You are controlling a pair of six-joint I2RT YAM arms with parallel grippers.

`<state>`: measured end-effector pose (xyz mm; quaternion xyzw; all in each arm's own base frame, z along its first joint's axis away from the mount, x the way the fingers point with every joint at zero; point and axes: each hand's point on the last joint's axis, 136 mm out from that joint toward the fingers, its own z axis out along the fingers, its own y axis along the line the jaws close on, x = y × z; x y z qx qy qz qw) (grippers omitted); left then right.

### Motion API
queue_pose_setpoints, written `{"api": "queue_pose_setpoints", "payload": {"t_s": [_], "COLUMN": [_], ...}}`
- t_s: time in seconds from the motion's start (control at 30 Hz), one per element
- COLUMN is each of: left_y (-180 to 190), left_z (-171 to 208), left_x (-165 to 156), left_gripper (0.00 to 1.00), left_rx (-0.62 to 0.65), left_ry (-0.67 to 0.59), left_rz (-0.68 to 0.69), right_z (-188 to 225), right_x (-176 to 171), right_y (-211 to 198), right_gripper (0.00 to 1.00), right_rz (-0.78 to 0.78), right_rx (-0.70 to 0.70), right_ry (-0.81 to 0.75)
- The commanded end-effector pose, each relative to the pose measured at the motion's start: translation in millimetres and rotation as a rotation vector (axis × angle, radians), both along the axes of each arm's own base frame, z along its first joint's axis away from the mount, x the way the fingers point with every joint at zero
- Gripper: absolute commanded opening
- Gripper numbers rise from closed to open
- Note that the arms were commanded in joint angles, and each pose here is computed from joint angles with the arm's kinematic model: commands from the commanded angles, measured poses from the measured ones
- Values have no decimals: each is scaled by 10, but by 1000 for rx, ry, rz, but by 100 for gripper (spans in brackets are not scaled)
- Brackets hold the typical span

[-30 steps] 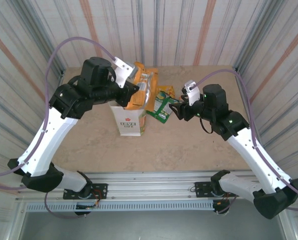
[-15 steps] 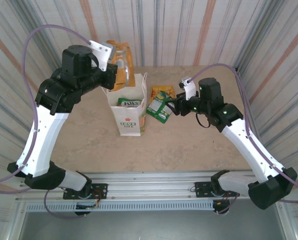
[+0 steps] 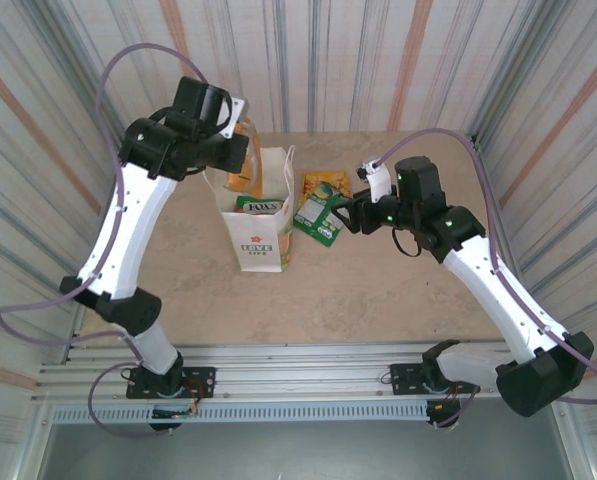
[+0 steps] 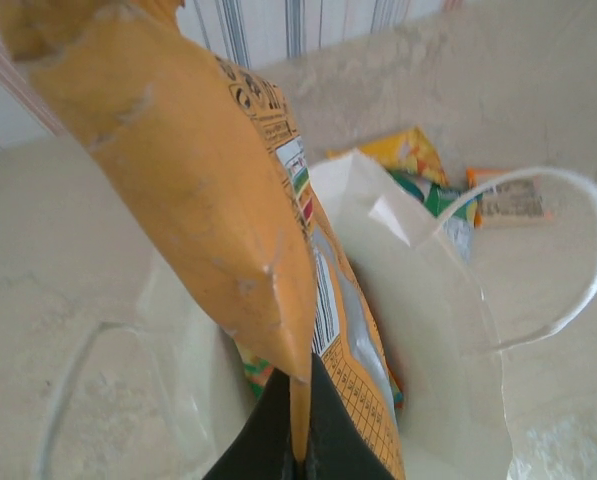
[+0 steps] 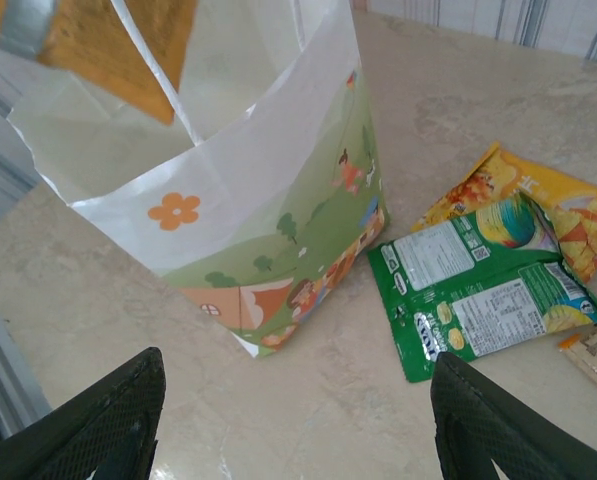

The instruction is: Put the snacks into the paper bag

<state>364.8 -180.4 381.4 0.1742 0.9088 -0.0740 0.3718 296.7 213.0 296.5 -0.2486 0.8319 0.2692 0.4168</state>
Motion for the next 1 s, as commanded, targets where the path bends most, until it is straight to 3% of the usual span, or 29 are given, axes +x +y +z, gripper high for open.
{"api": "queue_pose_setpoints", "payload": {"t_s": [0.0,0.4,0.97], "left_y": [85,42,-145], "left_z": [-172,-492,-865], "left_x": [-252,-524,-99], "left_gripper": [0,0,2], "left_rx": [6,17,73], "left_ry": [156,382,419], "left_rz": [24,3,-7], "right_z": [41,-30,-119], "right_x": [-20,-28,-29], "right_y": [-8,-23,-46], "right_gripper": [70,70,70], "right_rz": [-5,-10,-21], "right_rx": [14,4,-12], "right_ry": [23,45,63]}}
